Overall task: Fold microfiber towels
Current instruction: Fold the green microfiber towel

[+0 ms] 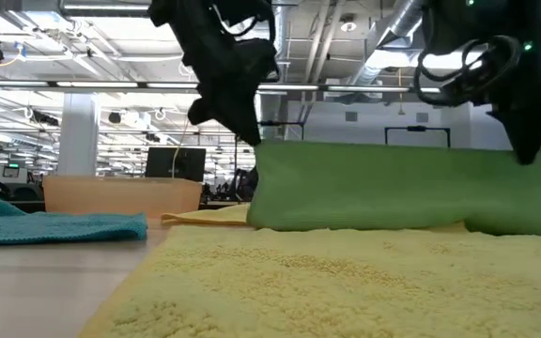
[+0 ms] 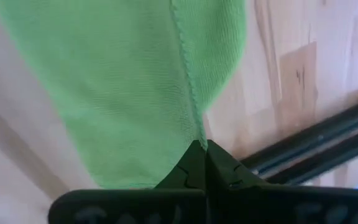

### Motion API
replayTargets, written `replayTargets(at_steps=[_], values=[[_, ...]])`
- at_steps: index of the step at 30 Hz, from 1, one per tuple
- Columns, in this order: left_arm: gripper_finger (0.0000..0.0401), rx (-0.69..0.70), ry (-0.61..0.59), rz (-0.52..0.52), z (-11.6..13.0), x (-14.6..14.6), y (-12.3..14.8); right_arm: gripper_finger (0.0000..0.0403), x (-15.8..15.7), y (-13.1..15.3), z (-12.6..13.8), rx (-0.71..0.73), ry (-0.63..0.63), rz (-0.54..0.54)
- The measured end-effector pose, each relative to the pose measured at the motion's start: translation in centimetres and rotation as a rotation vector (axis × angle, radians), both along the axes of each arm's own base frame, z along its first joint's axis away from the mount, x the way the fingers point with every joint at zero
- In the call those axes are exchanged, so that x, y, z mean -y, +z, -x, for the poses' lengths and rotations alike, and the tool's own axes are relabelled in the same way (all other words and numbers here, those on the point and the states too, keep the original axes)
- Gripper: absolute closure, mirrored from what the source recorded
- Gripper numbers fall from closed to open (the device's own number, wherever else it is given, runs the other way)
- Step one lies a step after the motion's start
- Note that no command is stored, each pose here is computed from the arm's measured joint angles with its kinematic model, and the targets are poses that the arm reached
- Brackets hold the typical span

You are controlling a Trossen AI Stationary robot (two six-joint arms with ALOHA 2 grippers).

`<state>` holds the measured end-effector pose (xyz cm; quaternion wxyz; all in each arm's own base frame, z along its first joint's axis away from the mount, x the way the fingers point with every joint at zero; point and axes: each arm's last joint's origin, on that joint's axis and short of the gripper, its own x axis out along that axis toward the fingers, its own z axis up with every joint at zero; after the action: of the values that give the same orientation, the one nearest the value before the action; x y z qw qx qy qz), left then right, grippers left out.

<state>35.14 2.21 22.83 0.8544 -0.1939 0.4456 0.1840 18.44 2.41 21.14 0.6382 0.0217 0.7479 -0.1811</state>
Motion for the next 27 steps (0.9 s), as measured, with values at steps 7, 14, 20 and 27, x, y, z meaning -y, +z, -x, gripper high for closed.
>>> replayTargets(at_steps=[7, 14, 20, 27], values=[[0.0401, 0.038, 0.037, -0.04, -1.7, -0.8, -1.7, 0.0394, 0.9, -1.2, 0.4, -0.017, -0.018, 0.02], [0.0401, -0.007, 0.05, -0.049, -1.8, -1.5, -2.8, 0.0394, 1.8, -1.6, 0.3, 0.002, -0.039, 0.062], [0.0401, 0.0, 0.035, -0.076, -1.9, -1.7, -2.9, 0.0393, 2.2, -1.6, 0.1, 0.011, -0.04, 0.054], [0.0383, 0.016, 0.059, -0.134, -2.1, -2.0, -2.7, 0.0356, 2.7, -1.6, 0.1, 0.012, -0.066, 0.052]])
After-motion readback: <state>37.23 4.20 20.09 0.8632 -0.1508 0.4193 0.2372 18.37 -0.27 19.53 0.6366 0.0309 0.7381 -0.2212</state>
